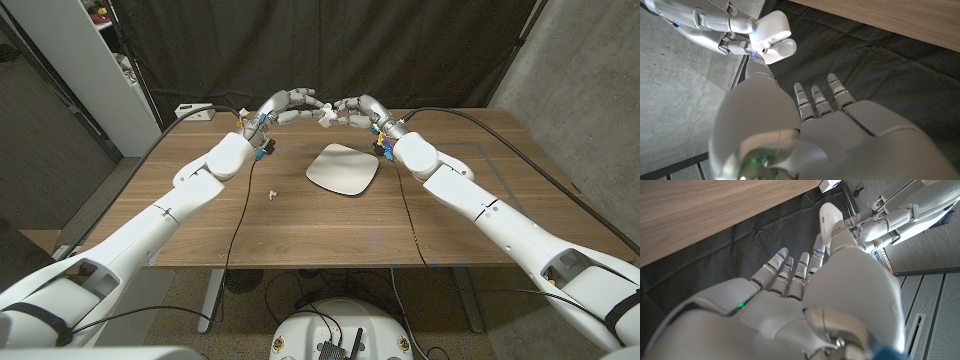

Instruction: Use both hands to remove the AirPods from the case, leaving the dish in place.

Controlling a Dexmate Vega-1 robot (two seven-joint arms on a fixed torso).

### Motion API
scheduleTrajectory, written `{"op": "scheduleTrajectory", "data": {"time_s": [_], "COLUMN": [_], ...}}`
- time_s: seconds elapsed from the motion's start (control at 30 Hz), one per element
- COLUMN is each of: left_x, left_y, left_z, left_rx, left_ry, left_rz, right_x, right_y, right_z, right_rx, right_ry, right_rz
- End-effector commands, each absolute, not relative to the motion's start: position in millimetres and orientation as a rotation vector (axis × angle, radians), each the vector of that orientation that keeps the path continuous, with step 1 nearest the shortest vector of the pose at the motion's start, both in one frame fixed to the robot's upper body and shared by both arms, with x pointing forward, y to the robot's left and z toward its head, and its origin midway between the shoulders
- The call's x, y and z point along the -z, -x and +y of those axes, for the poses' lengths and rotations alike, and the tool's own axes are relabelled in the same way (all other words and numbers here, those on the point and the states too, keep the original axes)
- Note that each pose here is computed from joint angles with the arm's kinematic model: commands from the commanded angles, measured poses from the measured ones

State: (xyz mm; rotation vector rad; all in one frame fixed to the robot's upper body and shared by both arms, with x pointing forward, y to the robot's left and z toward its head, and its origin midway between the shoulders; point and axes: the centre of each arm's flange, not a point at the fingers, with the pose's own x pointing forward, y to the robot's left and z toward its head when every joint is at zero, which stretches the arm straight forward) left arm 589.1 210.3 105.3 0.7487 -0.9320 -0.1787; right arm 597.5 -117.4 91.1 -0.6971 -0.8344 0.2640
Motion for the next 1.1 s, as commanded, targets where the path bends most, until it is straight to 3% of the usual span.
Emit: {"op": "scheduleTrajectory", "data": {"time_s": [0.03, 1.1], "left_x": [-104, -93], "left_y": [-590, -589], "left_z": [206, 201], "left_rx": [0.194, 0.151], "left_ry": [-0.772, -0.845], "left_rz": [-0.915, -0.872], "right_x": [-89, -85], "right_y": [-594, -585], "right_z": [-114, -98], "right_rx": [-0.279, -0.311], "right_ry": [0.696, 0.729], "right_rz": [-0.843, -0.882]}}
